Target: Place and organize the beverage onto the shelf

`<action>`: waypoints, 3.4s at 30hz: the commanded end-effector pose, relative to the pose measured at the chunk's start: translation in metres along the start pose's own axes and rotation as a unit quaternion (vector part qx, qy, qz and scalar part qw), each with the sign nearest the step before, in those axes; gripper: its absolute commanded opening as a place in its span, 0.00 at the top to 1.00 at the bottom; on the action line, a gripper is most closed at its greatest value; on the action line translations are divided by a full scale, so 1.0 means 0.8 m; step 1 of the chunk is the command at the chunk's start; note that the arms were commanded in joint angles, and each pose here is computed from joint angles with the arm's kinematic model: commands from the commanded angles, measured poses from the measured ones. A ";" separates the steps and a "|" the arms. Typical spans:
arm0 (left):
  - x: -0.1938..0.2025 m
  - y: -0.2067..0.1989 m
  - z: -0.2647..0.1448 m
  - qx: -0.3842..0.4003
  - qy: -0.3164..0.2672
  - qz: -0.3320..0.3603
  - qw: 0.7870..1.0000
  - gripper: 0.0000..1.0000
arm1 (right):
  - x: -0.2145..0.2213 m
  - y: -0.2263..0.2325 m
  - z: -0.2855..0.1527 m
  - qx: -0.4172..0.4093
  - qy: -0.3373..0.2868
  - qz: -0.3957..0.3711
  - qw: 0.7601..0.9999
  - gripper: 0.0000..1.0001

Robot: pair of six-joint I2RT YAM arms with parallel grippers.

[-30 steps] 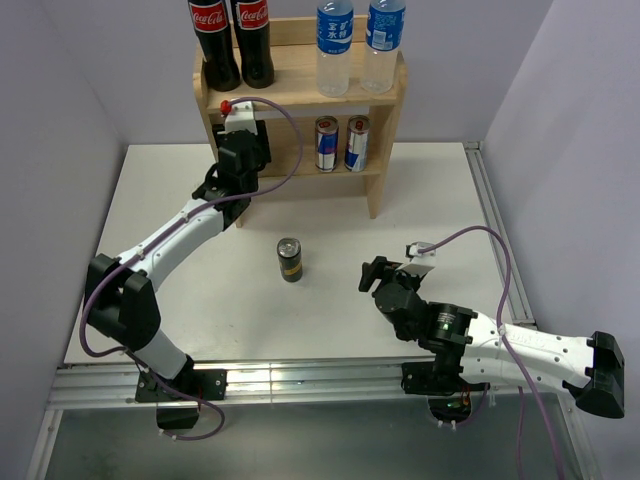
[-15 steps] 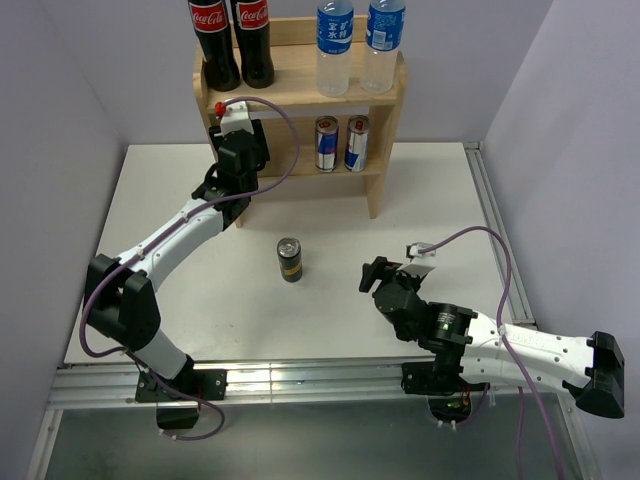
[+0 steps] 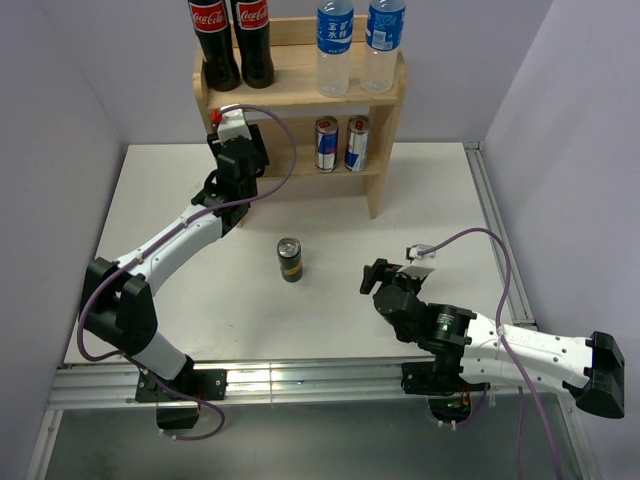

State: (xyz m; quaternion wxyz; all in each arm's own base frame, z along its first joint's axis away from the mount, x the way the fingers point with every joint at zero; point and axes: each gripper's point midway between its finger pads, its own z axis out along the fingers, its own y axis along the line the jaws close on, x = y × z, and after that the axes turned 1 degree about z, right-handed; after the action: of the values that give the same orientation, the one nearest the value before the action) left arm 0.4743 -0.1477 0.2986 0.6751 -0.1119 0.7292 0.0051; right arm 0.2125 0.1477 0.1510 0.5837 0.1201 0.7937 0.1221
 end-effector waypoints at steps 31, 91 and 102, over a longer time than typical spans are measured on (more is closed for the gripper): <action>0.041 0.046 -0.030 -0.040 0.047 0.006 0.998 0.13 | -0.006 -0.001 0.004 0.007 -0.016 0.015 1.000 0.20; 0.277 -0.064 -0.177 0.086 0.085 0.029 0.992 0.96 | -0.001 -0.006 0.006 0.013 -0.017 0.023 1.000 0.20; 0.047 -0.105 -0.156 0.099 0.022 0.012 0.995 1.00 | 0.000 -0.004 0.007 0.010 -0.019 0.021 1.000 0.20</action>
State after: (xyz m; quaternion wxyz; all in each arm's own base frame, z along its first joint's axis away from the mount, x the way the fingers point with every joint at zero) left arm 0.3480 -0.2678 0.1879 0.6137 0.0067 0.7889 -0.0301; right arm 0.2135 0.1478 0.1399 0.5811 0.1226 0.7956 0.1193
